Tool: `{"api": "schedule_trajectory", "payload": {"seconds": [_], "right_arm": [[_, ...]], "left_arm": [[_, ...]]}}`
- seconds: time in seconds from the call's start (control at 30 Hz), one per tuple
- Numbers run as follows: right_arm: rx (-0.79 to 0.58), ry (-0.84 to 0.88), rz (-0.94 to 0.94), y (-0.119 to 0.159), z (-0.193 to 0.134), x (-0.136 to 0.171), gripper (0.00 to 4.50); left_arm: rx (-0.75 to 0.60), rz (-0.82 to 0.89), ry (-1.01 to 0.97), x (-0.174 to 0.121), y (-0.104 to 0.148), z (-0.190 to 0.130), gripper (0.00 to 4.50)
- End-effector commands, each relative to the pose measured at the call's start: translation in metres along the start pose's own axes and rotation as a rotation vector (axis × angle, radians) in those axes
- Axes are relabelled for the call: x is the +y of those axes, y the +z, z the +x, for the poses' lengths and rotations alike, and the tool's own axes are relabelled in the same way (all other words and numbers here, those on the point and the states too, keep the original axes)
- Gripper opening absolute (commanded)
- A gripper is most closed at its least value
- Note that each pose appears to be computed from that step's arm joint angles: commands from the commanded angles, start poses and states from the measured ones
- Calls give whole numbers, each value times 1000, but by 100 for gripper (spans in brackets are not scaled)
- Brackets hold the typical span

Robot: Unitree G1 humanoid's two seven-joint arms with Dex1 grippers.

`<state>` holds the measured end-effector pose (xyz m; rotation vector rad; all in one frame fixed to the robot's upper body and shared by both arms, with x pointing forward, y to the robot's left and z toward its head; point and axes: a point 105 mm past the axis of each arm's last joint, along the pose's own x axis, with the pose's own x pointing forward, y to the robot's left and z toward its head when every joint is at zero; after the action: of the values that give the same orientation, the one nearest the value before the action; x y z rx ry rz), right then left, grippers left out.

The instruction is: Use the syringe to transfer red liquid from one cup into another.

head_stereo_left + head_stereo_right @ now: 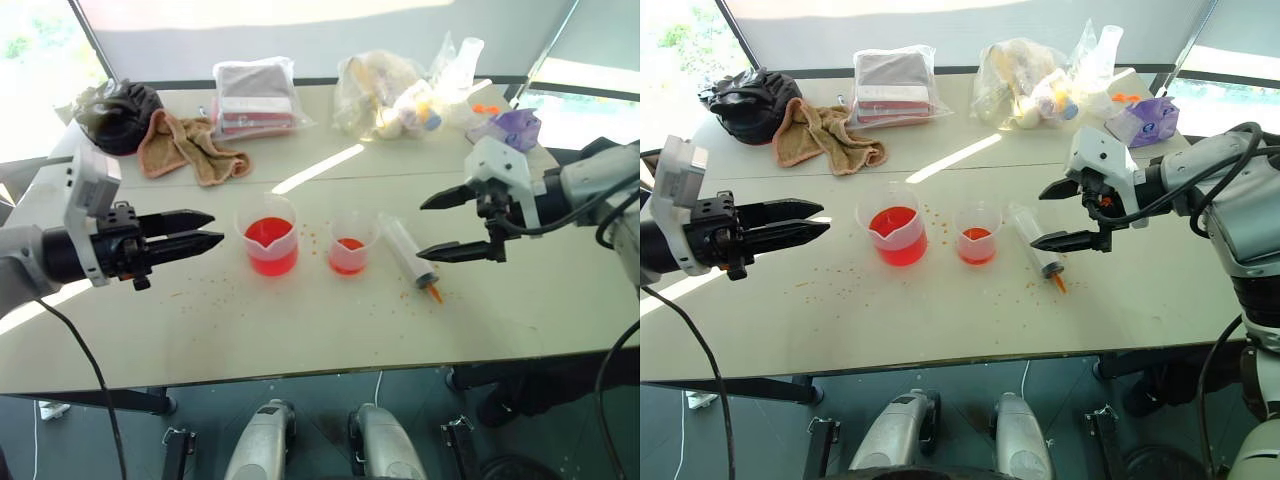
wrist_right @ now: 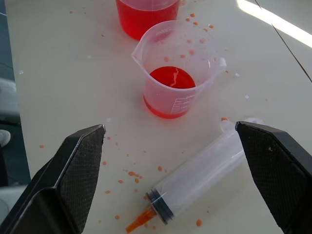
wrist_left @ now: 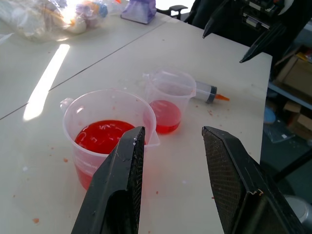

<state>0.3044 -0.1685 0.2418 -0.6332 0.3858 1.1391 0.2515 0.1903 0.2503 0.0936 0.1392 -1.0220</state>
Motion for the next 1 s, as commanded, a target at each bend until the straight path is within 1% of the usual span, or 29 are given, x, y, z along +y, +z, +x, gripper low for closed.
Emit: {"api": "schedule_trajectory", "payload": {"seconds": [0.03,0.4,0.47,0.57,0.63,0.7,0.8,0.93,1.0], "right_arm": [[-8,-33,-20,7,-5,-3,448],[3,-70,-25,7,-4,-7,448],[16,-106,-14,5,-3,-12,448],[85,-199,-15,-2,1,-22,448],[94,-194,30,-2,5,-23,448],[147,-225,129,-5,11,-27,448],[182,-299,244,-6,20,-39,448],[297,-335,528,-15,40,-44,448],[360,-358,621,-22,49,-46,448]], "left_arm": [[-9,28,-12,-2,6,1,195],[-13,43,-19,0,6,6,195],[-15,44,-21,0,6,7,195],[-23,52,-18,1,6,8,195],[-27,53,-13,2,6,9,195],[-29,53,-10,2,5,10,195],[-34,49,-8,2,4,12,195],[-38,54,5,2,3,11,195],[-39,57,16,3,3,10,195]]}}
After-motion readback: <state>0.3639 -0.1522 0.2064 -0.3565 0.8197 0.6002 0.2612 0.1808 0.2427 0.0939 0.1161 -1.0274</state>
